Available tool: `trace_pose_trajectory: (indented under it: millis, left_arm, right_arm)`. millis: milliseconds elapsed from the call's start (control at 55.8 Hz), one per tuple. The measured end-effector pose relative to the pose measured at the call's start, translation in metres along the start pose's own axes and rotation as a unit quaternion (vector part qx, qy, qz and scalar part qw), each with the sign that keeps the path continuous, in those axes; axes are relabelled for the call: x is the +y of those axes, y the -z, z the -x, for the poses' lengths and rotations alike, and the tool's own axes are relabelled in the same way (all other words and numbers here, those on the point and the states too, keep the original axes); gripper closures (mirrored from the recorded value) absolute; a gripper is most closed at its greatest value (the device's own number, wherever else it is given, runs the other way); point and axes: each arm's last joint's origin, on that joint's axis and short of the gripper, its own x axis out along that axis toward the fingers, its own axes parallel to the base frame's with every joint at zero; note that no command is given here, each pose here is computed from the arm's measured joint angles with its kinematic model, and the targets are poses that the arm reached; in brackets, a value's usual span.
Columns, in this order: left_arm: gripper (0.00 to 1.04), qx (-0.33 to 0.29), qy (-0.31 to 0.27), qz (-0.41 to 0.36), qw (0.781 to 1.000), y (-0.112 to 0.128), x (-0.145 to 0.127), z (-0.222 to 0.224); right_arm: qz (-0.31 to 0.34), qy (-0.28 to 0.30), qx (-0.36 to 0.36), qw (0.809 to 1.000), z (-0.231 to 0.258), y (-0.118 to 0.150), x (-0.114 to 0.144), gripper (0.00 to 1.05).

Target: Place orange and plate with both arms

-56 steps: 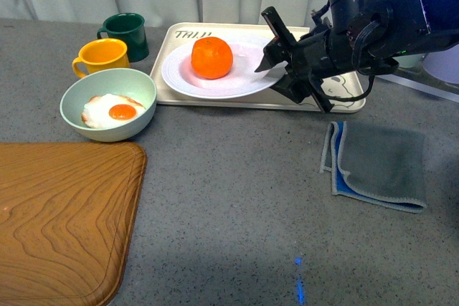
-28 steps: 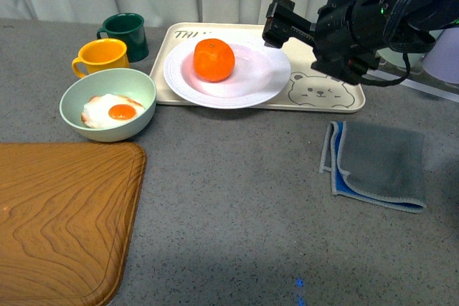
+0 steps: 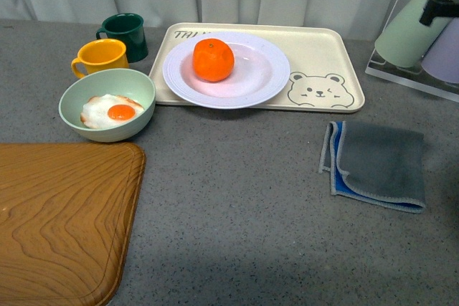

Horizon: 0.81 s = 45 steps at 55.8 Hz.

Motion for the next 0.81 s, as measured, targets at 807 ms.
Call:
trace_pose_trajectory:
  millis: [807]
  left_arm:
    - [0.07, 0.000, 0.000, 0.000, 1.000, 0.000, 0.000, 0.000]
  right_arm:
    - [0.002, -0.002, 0.002, 1.000, 0.130, -0.024, -0.046, 1.04]
